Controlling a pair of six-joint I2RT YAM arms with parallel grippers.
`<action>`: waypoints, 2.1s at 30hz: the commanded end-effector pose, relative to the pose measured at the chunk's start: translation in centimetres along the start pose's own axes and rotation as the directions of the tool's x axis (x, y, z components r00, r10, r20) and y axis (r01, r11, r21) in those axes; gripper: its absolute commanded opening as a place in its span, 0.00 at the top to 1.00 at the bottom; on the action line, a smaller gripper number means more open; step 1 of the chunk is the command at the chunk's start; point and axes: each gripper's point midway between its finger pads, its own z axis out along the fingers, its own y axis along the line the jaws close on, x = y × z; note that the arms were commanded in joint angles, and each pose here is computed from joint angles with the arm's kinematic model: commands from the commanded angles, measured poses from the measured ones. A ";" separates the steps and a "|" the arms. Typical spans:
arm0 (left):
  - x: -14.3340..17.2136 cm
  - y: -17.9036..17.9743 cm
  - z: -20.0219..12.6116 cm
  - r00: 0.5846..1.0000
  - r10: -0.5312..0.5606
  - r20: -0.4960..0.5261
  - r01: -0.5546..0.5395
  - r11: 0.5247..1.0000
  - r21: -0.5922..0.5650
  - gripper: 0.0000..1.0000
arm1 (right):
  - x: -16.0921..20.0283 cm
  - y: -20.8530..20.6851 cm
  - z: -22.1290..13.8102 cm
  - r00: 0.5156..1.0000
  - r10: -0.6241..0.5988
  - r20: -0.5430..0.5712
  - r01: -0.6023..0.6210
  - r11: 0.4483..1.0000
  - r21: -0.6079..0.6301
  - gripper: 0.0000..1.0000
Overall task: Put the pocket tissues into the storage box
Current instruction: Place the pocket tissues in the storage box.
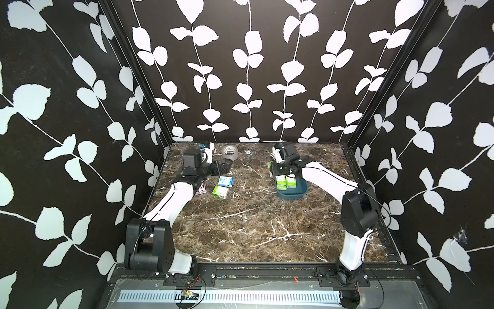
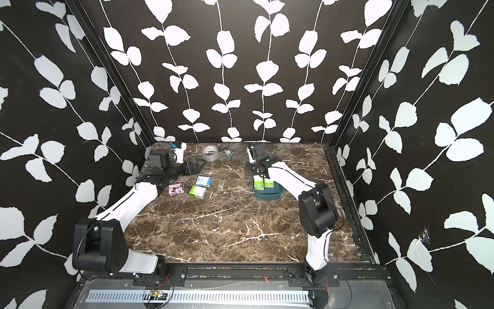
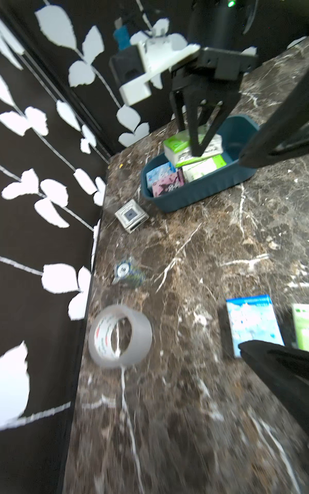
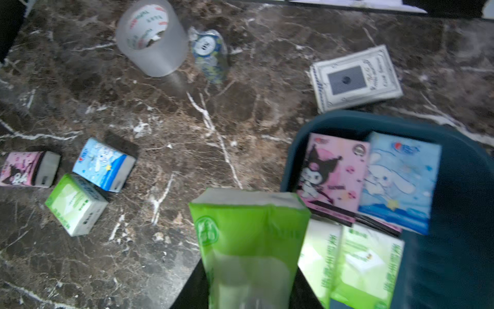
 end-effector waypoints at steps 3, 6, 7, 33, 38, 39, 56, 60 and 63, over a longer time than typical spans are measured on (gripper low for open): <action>-0.9 -3.6 1.7 0.997 0.075 0.016 -0.076 0.994 0.081 0.01 | 0.2 -5.6 -1.6 0.994 0.112 0.009 -0.112 0.984 0.138 0.63; -0.3 -4.8 2.7 0.996 0.084 -0.003 -0.084 0.991 0.101 0.01 | 0.8 -7.7 -1.8 0.988 0.155 -0.001 -0.153 0.974 0.166 0.63; -0.2 -5.0 2.9 0.996 0.086 -0.007 -0.085 0.991 0.106 0.01 | 1.0 -8.2 -1.8 0.986 0.164 -0.006 -0.161 0.972 0.173 0.63; -0.6 -4.9 3.8 0.995 0.094 -0.016 -0.093 0.994 0.063 0.01 | 5.4 -9.6 2.6 0.968 0.203 -0.151 -0.177 0.970 0.166 0.63; -0.4 -4.8 3.7 0.995 0.095 -0.019 -0.094 0.994 0.059 0.01 | 5.7 -9.6 3.4 0.965 0.205 -0.162 -0.178 0.970 0.163 0.63; -0.5 -4.8 3.7 0.995 0.096 -0.018 -0.095 0.994 0.057 0.01 | 5.6 -9.6 3.6 0.965 0.206 -0.163 -0.179 0.970 0.163 0.63; 0.0 -4.5 3.7 0.994 0.105 -0.029 -0.103 0.993 0.049 0.01 | 4.8 -8.2 5.5 0.968 0.179 -0.176 -0.156 0.978 0.138 0.61; 0.0 -4.5 3.7 0.994 0.106 -0.029 -0.105 0.993 0.048 0.01 | 4.8 -7.9 5.8 0.967 0.175 -0.185 -0.152 0.979 0.133 0.59; 0.1 -4.4 3.7 0.994 0.107 -0.032 -0.105 0.993 0.046 0.01 | 4.9 -7.8 5.8 0.967 0.172 -0.189 -0.149 0.980 0.134 0.56</action>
